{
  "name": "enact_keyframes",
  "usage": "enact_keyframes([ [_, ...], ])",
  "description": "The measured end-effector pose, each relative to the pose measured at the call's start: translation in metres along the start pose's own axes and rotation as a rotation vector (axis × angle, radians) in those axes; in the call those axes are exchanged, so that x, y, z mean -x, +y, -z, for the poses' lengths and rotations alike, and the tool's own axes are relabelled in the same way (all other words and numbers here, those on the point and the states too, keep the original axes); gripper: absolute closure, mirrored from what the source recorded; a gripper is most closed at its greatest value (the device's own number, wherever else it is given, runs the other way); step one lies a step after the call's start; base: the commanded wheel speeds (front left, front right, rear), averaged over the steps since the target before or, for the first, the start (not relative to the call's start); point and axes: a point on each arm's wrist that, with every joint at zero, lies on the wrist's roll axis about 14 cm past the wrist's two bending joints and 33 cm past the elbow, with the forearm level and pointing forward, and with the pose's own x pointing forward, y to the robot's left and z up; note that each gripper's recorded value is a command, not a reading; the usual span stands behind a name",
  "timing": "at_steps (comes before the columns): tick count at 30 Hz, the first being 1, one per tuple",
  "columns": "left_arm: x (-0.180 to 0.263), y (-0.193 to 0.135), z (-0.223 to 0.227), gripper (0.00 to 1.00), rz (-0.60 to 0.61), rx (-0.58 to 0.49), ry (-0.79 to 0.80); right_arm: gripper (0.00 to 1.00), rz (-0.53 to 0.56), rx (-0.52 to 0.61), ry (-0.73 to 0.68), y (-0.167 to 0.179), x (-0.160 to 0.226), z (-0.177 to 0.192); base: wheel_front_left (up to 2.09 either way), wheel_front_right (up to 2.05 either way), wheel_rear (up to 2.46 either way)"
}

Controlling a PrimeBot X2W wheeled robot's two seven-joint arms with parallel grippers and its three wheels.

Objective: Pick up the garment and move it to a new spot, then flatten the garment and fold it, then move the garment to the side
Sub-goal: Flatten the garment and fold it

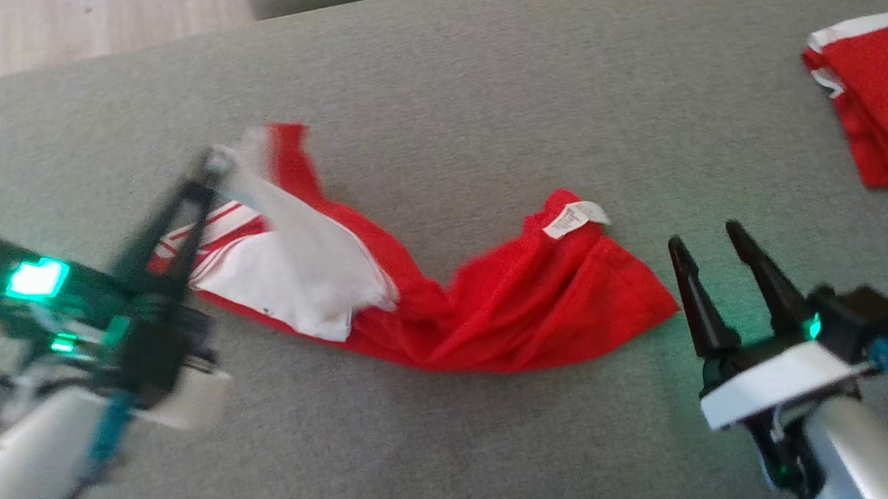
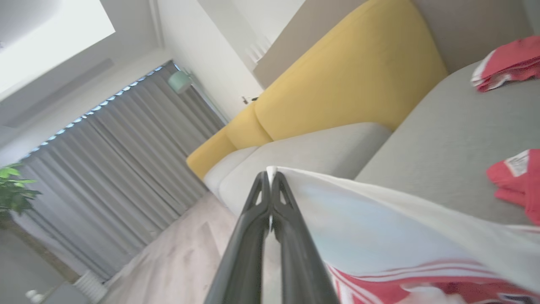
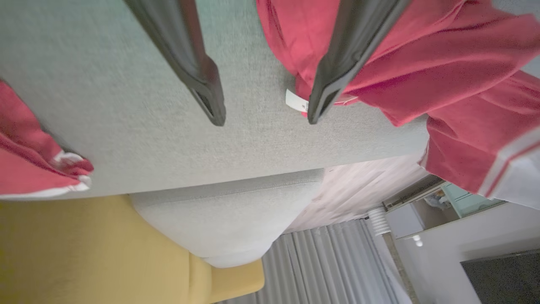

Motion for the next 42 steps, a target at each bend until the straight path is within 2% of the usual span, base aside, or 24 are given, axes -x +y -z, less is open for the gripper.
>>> enact_keyframes([
  [3, 0.014, 0.037, -0.001, 1.00, -0.068, -0.070, 0.019, 0.00, -0.068, 0.040, 0.024, 0.005, -0.017, 0.001, 0.00, 0.00, 0.00],
  [7, 0.027, 0.060, 0.001, 1.00, -0.114, -0.096, 0.054, 0.00, -0.171, 0.118, 0.145, 0.012, -0.039, 0.021, 0.00, 0.00, 0.00],
  [10, 0.032, 0.064, 0.003, 1.00, -0.124, -0.088, 0.070, 0.00, -0.229, 0.191, 0.242, 0.012, -0.059, 0.029, 0.00, 0.00, 0.00],
  [15, 0.039, 0.064, 0.011, 1.00, -0.132, -0.076, 0.099, 0.00, -0.300, 0.264, 0.319, 0.020, -0.089, 0.030, 0.00, 0.00, 0.00],
  [19, 0.045, 0.064, 0.017, 1.00, -0.141, -0.064, 0.120, 0.00, -0.366, 0.354, 0.461, 0.025, -0.085, 0.061, 0.00, 0.00, 0.00],
  [22, 0.049, 0.066, 0.022, 1.00, -0.149, -0.069, 0.139, 0.00, -0.396, 0.379, 0.510, 0.025, -0.081, 0.075, 0.00, 0.00, 0.00],
  [23, 0.049, 0.067, 0.023, 1.00, -0.149, -0.069, 0.142, 0.04, -0.401, 0.392, 0.513, 0.025, -0.084, 0.074, 0.00, 0.00, 0.00],
  [24, 0.049, 0.067, 0.024, 1.00, -0.150, -0.069, 0.144, 0.19, -0.406, 0.406, 0.515, 0.025, -0.086, 0.073, 0.00, 0.00, 0.00],
  [25, 0.049, 0.067, 0.024, 1.00, -0.149, -0.069, 0.145, 0.54, -0.414, 0.421, 0.517, 0.025, -0.088, 0.072, 0.00, 0.00, 0.00],
  [27, 0.048, 0.067, 0.025, 1.00, -0.148, -0.069, 0.145, 1.00, -0.438, 0.443, 0.526, 0.029, -0.087, 0.073, 0.00, 0.00, 0.00],
  [32, 0.042, 0.064, 0.025, 1.00, -0.127, -0.052, 0.136, 1.00, -0.477, 0.467, 0.517, 0.033, -0.083, 0.072, 0.00, 0.00, 0.00],
  [35, 0.032, 0.066, 0.020, 1.00, -0.111, -0.053, 0.102, 1.00, -0.463, 0.479, 0.429, 0.024, -0.097, 0.047, 0.00, 0.00, 0.00],
  [38, 0.014, 0.082, -0.005, 1.00, -0.127, -0.071, 0.011, 1.00, -0.412, 0.545, 0.278, 0.003, -0.122, -0.013, 0.00, 0.00, 0.00],
  [42, -0.001, 0.109, -0.049, 1.00, -0.162, -0.108, -0.114, 1.00, -0.333, 0.618, 0.039, -0.010, -0.142, -0.121, 0.00, 0.00, 0.00],
])
